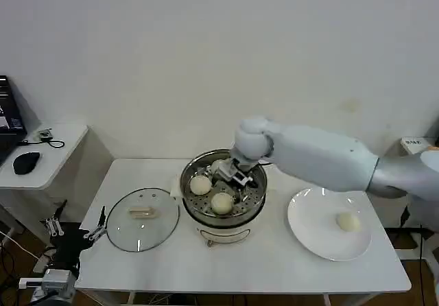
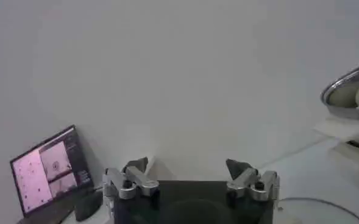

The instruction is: Take steamed baozi put them in steamer then cover it.

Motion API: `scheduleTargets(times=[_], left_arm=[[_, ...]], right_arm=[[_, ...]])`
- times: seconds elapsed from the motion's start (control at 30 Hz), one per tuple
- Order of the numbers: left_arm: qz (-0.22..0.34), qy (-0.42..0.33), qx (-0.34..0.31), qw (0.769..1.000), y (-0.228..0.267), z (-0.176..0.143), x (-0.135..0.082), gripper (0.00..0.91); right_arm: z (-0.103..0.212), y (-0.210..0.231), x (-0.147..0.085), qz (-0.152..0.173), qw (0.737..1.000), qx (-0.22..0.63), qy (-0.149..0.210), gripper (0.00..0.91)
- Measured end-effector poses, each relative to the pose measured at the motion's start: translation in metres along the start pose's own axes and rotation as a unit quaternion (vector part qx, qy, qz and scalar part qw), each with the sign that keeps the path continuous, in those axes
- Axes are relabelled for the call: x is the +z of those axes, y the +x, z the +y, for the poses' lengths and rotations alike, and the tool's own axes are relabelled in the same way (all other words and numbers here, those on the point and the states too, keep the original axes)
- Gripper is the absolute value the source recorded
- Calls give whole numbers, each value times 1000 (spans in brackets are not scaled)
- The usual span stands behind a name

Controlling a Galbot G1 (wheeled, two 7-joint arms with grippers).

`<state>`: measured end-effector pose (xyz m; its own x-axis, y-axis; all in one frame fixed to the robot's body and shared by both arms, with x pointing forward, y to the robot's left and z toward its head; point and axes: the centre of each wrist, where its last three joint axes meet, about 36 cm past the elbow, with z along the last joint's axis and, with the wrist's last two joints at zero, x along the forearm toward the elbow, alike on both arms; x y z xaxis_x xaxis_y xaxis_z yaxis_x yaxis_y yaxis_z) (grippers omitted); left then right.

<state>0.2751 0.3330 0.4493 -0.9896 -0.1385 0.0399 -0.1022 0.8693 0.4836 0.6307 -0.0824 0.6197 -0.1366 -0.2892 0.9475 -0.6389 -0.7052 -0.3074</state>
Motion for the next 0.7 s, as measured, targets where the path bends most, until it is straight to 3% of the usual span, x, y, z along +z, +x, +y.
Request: scheduleTargets(times=[0.3,0.47,0.7], left_arm=[[-7,1,11,1000,-6,-2,-3,907],[-13,1,17,1000,-10,-3,-5,907],[-15,1,25,1000,-12,-7,-5,907]], right_arm=[[28,58,57,32,994,49,-97,907],[75,82,97,59,983,66,-164,907],[168,95,148,89,961,68,-253,907]])
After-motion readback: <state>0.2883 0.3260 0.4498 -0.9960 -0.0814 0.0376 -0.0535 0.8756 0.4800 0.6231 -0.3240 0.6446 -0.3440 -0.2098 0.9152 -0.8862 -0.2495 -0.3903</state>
